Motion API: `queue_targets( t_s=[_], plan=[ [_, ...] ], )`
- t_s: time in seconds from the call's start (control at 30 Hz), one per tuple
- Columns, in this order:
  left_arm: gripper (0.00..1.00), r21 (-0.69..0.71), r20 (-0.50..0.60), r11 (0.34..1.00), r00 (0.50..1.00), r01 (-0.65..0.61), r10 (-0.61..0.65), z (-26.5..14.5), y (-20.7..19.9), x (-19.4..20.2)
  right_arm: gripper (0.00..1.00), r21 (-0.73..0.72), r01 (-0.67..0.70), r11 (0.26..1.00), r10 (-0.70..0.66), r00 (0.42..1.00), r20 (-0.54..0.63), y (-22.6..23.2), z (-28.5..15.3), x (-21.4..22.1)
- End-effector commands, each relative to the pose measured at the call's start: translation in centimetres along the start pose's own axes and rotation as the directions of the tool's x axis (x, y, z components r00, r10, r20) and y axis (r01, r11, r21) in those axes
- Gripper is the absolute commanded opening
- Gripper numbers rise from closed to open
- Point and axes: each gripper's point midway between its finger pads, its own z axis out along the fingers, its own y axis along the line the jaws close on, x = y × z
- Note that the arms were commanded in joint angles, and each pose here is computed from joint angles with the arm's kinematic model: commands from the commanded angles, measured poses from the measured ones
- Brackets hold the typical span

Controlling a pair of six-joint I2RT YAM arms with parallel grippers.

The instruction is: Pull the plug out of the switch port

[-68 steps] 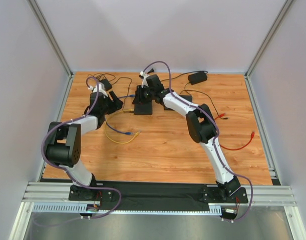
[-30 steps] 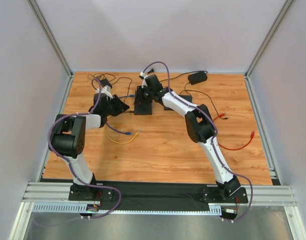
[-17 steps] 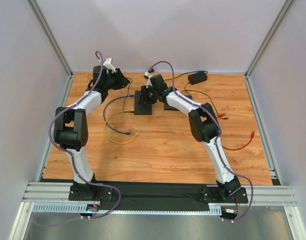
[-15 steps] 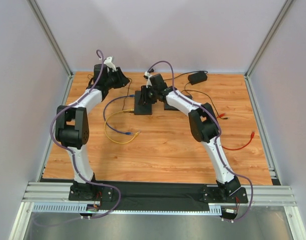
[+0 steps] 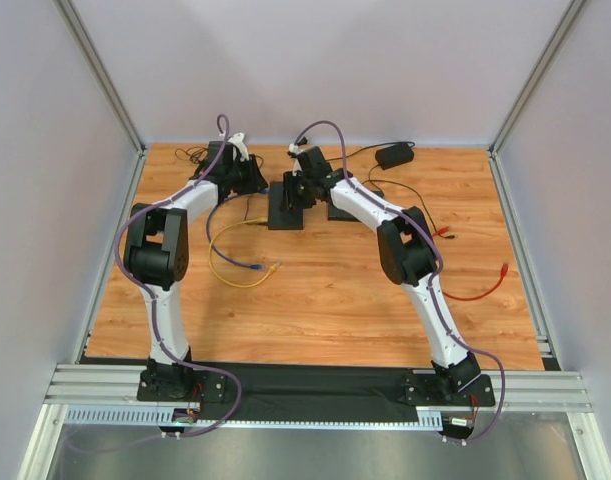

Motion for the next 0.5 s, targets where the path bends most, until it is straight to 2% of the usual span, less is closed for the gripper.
queue_targets(
  t_s=[0.0,0.23,0.47],
  plan=[
    [0.38,-0.006,0.050,0.998,0.997,-0.057,0.057,-1.2,-0.2,-2.0,0.33,0.156,0.002,0.988,0.028,0.982,-0.188,-3.5,0.1,5.4],
    [0.39,-0.037,0.047,0.986,0.986,-0.160,0.162,-2.3,0.2,-2.4,0.33,0.210,0.023,0.977,0.036,0.962,-0.272,-4.5,-1.1,7.2],
    [0.39,-0.008,0.058,0.984,0.982,-0.179,0.179,-2.6,-0.4,-2.6,0.33,0.225,0.061,0.972,0.018,0.942,-0.335,-5.3,-1.8,8.5]
  ],
)
